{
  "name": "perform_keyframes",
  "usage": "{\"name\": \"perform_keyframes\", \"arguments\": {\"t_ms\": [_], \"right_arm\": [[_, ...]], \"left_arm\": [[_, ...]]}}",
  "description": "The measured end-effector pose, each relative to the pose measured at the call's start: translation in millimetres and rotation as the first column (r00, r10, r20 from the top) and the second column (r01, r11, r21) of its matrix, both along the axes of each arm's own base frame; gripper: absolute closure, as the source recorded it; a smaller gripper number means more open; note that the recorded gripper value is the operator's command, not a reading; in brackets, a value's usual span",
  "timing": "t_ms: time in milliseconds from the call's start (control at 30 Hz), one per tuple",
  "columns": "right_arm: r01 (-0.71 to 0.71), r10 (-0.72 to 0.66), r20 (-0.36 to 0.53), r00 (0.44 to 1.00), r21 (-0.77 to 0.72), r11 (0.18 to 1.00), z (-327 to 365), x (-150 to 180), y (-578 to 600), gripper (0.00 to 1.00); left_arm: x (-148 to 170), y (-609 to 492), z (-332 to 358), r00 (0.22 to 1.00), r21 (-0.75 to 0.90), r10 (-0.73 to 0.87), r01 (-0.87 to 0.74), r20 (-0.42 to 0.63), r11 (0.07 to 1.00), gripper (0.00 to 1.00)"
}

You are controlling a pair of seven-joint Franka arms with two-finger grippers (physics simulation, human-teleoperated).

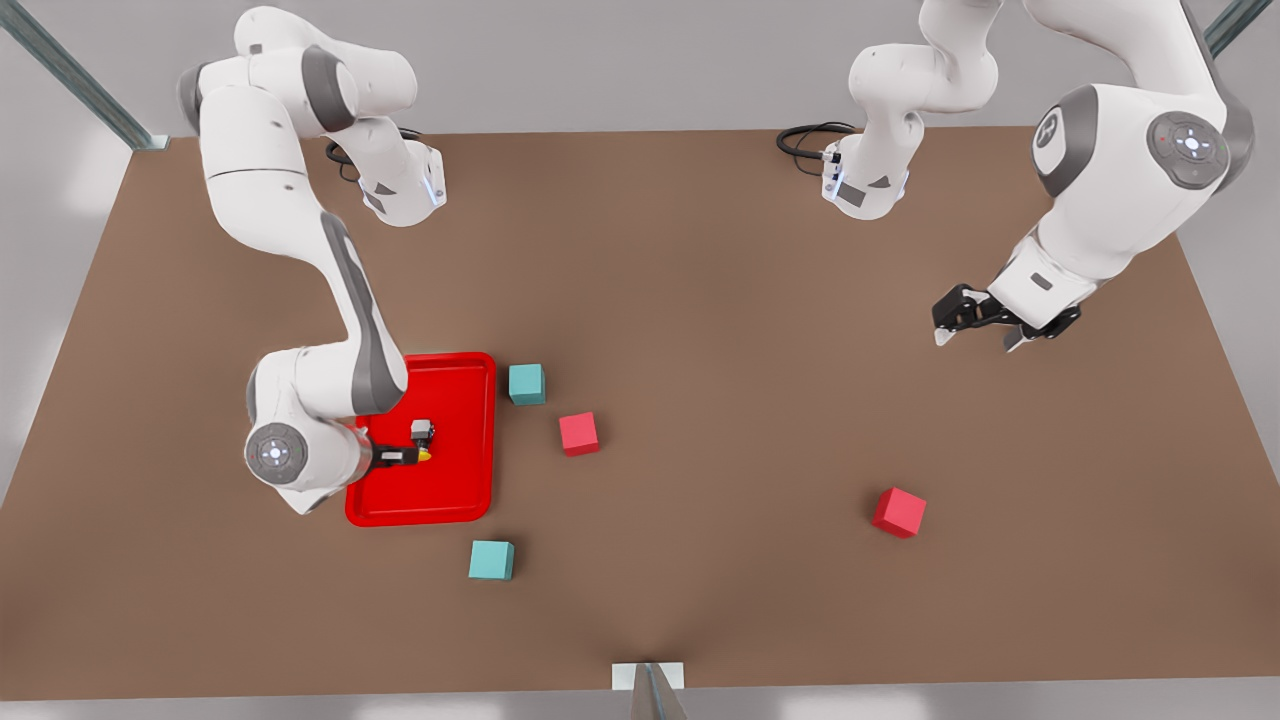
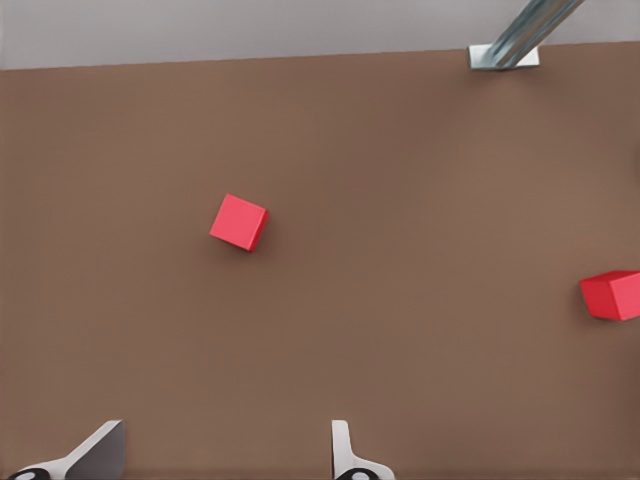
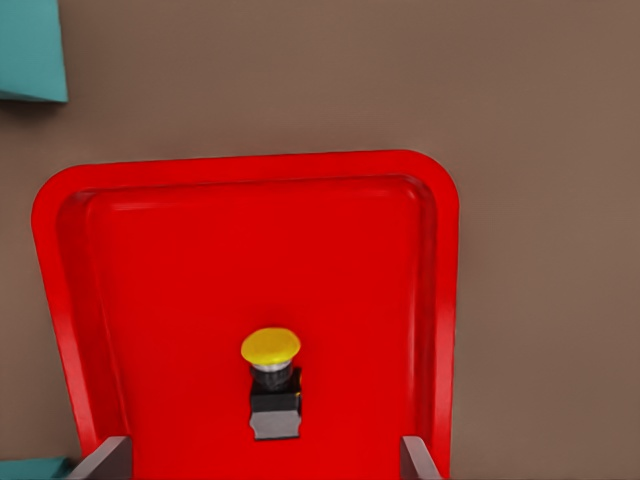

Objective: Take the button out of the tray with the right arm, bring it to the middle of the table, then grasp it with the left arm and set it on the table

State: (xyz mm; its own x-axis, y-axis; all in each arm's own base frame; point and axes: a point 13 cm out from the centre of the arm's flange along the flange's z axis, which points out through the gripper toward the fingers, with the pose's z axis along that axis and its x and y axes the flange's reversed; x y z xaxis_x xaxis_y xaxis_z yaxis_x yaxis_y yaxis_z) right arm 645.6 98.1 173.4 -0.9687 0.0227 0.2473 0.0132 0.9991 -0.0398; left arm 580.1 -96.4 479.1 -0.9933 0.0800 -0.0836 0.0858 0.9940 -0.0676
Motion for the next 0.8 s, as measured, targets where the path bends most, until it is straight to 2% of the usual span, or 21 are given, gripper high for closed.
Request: {"name": "perform_keyframes", "arguments": {"t_ms": [233,400,467,533,567,700,800], "right_arm": [[0.013,-0.013,-0.016,1.0,-0.001,1.0,-75,2,-1,0.0],[0.021,-0.021,0.014,1.0,0.007,1.0,-80,8,-1,0.0],[0.023,-0.023,0.003,1.0,0.006,1.0,-72,-12,-2,0.0],[0.018,-0.018,-0.005,1.0,0.008,1.0,-64,-54,-1,0.0],[0.013,-0.013,0.005,1.0,0.014,1.0,-62,-64,4,0.0],[0.004,-0.006,0.067,0.998,0.028,1.0,-73,-73,18,0.0],[0.021,-0.025,0.106,0.994,0.036,0.999,-93,-64,15,0.0]], "left_arm": [[3,2,-17,1.0,0.003,0.001,-0.001,-0.031,1.0,0.0],[1,-13,-28,0.998,0.005,-0.024,0.024,-0.053,1.0,0.0],[-2,-24,-29,0.997,0.005,-0.044,0.044,-0.059,0.999,0.0],[-5,-35,-34,0.995,0.007,-0.063,0.064,-0.071,0.998,0.0],[-6,-40,-36,0.995,0.007,-0.072,0.072,-0.075,0.997,0.0],[-8,-48,-40,0.993,0.008,-0.086,0.087,-0.087,0.996,0.0],[-7,-42,-42,0.993,0.009,-0.077,0.078,-0.091,0.997,0.0]]}}
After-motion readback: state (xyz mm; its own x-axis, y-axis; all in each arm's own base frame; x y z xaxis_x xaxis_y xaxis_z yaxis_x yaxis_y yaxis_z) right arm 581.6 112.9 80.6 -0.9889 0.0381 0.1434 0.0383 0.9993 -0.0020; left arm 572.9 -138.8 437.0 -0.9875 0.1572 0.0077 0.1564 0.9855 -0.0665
